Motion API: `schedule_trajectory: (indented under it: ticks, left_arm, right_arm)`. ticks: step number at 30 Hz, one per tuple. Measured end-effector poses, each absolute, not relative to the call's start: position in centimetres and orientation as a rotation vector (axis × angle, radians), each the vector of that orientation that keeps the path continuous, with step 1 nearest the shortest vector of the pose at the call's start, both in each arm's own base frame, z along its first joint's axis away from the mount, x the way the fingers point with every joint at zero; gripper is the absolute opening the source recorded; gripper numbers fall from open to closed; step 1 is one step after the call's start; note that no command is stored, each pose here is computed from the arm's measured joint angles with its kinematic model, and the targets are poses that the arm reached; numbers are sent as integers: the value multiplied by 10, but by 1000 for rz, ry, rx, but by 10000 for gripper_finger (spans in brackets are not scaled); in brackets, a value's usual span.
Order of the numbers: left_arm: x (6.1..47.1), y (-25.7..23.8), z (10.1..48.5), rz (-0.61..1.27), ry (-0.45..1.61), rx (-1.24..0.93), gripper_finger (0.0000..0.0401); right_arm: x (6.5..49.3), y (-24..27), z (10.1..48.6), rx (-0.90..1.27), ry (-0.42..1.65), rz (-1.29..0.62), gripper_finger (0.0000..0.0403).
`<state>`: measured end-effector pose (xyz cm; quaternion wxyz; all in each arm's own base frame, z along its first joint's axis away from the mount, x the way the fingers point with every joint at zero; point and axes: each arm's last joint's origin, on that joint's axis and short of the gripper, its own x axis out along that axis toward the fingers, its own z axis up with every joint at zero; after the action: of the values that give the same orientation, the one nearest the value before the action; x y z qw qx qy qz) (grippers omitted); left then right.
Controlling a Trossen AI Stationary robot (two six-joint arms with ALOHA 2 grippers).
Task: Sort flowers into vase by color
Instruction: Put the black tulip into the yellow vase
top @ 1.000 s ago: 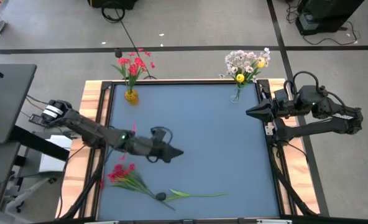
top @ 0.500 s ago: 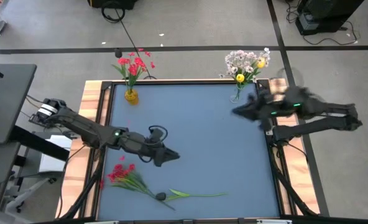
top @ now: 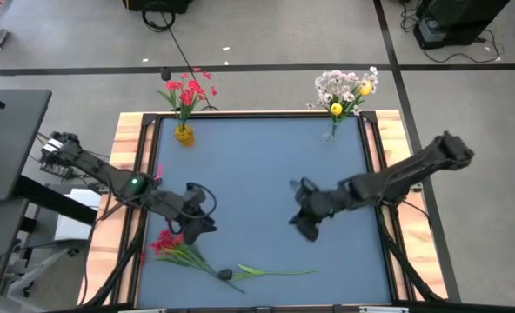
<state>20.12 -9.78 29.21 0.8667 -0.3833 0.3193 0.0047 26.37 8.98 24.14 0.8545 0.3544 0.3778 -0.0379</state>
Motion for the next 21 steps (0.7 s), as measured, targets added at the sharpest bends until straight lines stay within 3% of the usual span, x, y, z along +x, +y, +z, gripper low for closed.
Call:
schedule_trajectory:
  ticks: [9, 15, 21]
  left_arm:
    - [191, -100, 281, 60, 783, -715, 155]
    - [189, -99, 279, 66, 819, -700, 155]
    - [188, -99, 278, 57, 843, -702, 155]
  right_arm:
    - [313, 161, 205, 585, 855, -6, 30]
    - [346, 198, 187, 325, 975, 17, 71]
    - [362, 227, 161, 207, 1059, 60, 105]
